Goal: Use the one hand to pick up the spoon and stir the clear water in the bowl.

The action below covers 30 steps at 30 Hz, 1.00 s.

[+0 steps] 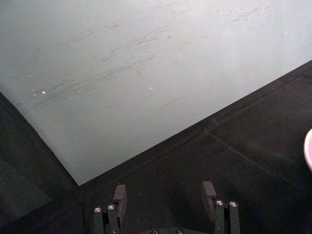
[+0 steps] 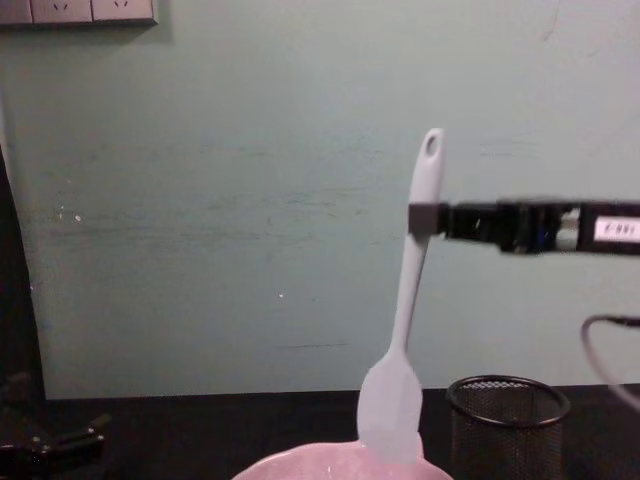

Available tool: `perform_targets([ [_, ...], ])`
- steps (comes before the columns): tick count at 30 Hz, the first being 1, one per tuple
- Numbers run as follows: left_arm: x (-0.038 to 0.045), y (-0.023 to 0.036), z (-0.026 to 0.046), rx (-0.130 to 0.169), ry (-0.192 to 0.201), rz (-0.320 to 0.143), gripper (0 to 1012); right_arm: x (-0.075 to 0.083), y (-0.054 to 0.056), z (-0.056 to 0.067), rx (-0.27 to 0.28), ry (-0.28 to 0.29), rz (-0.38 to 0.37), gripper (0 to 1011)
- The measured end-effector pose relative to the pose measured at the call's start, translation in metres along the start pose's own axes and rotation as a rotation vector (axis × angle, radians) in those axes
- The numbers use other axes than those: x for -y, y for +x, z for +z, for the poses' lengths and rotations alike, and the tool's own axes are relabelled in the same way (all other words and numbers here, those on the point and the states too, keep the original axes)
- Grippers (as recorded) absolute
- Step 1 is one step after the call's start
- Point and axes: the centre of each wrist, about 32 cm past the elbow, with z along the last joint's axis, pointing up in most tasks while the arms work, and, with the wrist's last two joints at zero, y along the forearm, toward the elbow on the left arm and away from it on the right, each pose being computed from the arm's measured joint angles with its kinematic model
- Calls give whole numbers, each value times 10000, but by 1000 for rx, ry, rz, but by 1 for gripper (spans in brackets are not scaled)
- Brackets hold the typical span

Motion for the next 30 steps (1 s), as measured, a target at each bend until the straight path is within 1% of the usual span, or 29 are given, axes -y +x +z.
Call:
perform_targets([
  [1, 0, 0, 0, 0, 0, 0, 1011, -12, 0, -24, 2, -2, 4, 111],
  [3, 0, 1, 0, 0, 0, 0, 1011, -68, -2, -150, 5, -16, 16, 111],
  [4, 0, 0, 0, 0, 0, 0, 1011, -68, -2, -150, 5, -16, 16, 111],
  [5, 0, 0, 0, 0, 0, 0, 1011, -79, -1, -181, 4, -19, 20, 111],
  [6, 0, 0, 0, 0, 0, 0, 1011, -98, 7, -243, 3, -25, 26, 111],
  [7, 0, 0, 0, 0, 0, 0, 1011, -104, 11, -267, 2, -27, 28, 111],
  [10, 0, 0, 0, 0, 0, 0, 1011, -150, 27, -398, 3, -30, 48, 111],
  [11, 0, 0, 0, 0, 0, 0, 1011, -185, 33, -459, 7, -34, 56, 111],
  [13, 0, 0, 0, 0, 0, 0, 1011, -222, 39, -515, 9, -40, 62, 111],
  [14, 0, 0, 0, 0, 0, 0, 1011, -264, 44, -564, 9, -46, 67, 111],
  [18, 0, 0, 0, 0, 0, 0, 1011, -357, 41, -648, 6, -56, 82, 111],
  [20, 0, 0, 0, 0, 0, 0, 1011, -389, 28, -669, 3, -58, 94, 111],
  [23, 0, 0, 0, 0, 0, 0, 1011, -405, 13, -680, 0, -58, 106, 111],
  [30, 0, 0, 0, 0, 0, 0, 1011, -451, -59, -712, -19, -71, 143, 111],
])
